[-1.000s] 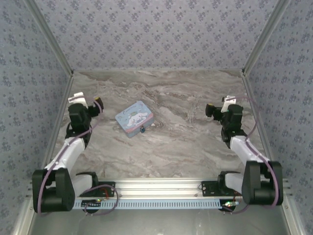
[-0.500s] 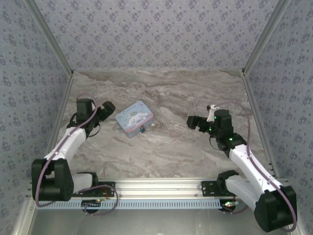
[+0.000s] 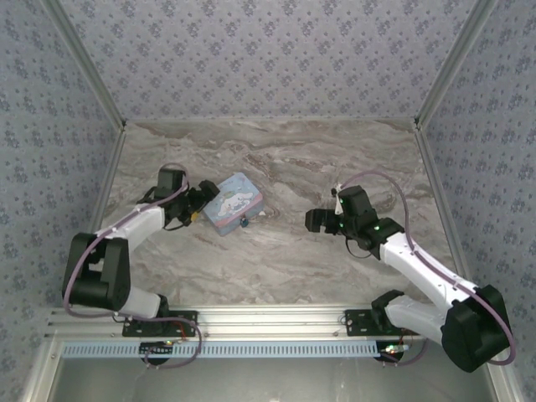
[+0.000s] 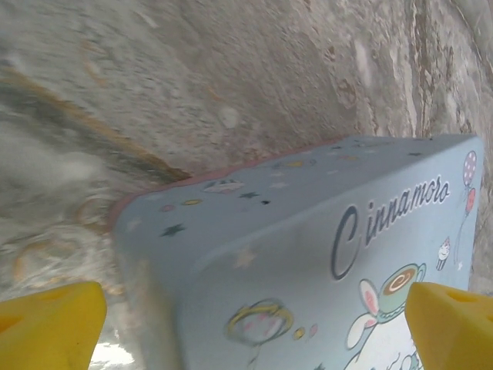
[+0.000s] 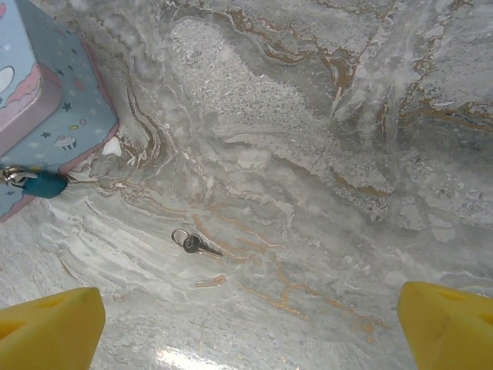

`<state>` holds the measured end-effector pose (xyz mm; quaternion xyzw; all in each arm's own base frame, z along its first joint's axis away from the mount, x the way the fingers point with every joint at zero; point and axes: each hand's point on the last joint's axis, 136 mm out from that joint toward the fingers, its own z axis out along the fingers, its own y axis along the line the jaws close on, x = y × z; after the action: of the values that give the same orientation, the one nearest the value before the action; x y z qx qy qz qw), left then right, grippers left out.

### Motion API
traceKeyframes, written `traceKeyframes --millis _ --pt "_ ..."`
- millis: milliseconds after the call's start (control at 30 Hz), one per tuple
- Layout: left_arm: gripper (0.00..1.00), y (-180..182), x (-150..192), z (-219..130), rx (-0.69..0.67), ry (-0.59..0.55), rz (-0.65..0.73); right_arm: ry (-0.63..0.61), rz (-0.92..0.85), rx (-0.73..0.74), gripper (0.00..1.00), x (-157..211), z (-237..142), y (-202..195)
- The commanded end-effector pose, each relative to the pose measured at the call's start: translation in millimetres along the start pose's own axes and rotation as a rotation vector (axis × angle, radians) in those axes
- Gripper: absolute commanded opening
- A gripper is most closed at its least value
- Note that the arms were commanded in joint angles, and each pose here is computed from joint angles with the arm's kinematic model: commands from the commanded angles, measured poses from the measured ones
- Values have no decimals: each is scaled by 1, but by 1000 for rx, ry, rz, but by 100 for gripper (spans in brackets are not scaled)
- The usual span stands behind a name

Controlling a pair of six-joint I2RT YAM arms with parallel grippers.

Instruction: Unlock a padlock with a key

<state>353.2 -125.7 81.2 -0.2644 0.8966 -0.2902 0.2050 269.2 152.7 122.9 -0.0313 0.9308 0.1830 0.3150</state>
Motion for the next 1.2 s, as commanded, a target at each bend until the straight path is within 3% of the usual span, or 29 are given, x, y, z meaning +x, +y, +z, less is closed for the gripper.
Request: traceKeyframes --millis 0,233,467,733,967,1167 --pt "99 -36 -7 6 76 7 49 28 -31 43 98 1 -2 -2" --pt "99 -76 -3 41 99 55 131 72 -58 78 97 11 -3 -3" --pt "99 -104 8 63 131 70 150 121 -87 45 88 18 1 8" --pt "99 -97 -21 17 75 -68 218 265 -262 18 76 24 17 38" --pt "100 -71 -46 -31 36 -224 195 403 -456 31 64 31 46 58" --pt "99 -52 -55 -49 18 -265 153 477 -587 42 60 43 73 63"
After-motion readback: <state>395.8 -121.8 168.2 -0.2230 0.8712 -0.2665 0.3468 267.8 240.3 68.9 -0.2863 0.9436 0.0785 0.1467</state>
